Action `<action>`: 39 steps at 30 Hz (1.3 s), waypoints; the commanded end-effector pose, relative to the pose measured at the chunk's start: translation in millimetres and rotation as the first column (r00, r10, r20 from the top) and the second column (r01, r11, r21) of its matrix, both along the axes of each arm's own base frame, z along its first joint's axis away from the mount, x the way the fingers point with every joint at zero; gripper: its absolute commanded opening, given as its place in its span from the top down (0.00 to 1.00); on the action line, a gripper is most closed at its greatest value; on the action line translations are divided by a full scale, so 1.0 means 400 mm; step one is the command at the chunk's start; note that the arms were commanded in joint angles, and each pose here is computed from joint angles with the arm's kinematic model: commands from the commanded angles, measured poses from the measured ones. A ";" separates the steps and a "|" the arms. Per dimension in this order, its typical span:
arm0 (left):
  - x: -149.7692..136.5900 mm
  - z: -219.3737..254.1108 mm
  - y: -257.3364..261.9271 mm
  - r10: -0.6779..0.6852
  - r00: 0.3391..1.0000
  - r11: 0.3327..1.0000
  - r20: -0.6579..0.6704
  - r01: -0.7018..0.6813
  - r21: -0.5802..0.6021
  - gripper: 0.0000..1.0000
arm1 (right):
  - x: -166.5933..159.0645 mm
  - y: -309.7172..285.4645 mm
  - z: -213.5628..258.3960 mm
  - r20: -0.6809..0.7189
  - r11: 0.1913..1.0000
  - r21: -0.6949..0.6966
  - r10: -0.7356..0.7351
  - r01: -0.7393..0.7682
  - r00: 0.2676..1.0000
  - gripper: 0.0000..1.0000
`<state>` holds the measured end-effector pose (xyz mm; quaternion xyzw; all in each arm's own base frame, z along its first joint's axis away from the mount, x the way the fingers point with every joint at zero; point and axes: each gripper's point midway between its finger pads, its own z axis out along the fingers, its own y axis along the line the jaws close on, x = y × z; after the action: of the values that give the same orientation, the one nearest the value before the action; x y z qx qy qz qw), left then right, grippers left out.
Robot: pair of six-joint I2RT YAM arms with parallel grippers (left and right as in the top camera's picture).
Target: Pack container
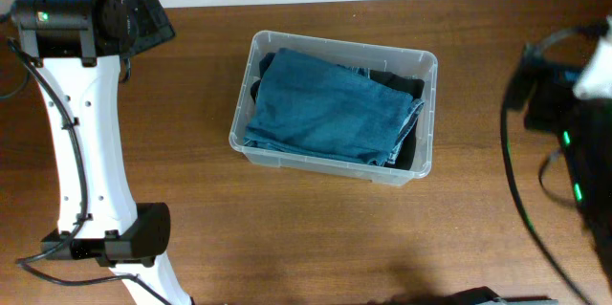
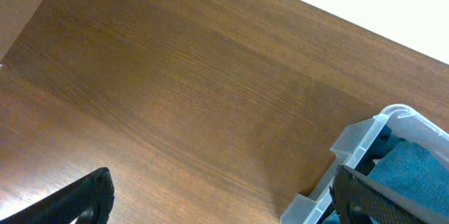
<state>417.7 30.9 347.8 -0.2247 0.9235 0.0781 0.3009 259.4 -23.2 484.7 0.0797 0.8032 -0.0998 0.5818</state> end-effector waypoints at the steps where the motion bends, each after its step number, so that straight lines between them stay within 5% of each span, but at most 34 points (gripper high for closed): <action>1: -0.001 -0.002 0.003 0.013 1.000 1.000 0.000 -0.013 -0.007 0.01 | -0.088 0.051 0.054 0.101 0.992 0.030 0.115 -0.119 0.988 0.01; 8: -0.001 -0.002 0.002 0.013 1.000 1.000 0.000 -0.013 -0.007 0.01 | -0.228 -0.002 0.095 0.227 0.992 0.057 0.098 -0.113 0.969 0.02; 13: -0.001 -0.002 0.002 0.013 1.000 1.000 0.000 -0.013 -0.007 0.01 | -0.273 -0.030 0.013 0.200 0.996 0.051 0.060 -0.072 0.978 0.02; 24: -0.001 -0.002 0.003 0.013 1.000 1.000 0.001 -0.013 -0.007 0.01 | -0.288 -0.085 -0.406 -0.067 0.997 -0.055 -0.063 0.059 0.996 0.01; 39: -0.001 -0.002 0.002 0.013 1.000 1.000 0.000 -0.013 -0.007 0.01 | -0.172 0.048 -0.470 0.222 0.977 0.055 0.187 -0.204 0.957 0.02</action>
<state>417.7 30.9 347.8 -0.2248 0.9235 0.0780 0.3009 179.8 -20.5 309.3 0.0592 0.7511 -0.0367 0.6565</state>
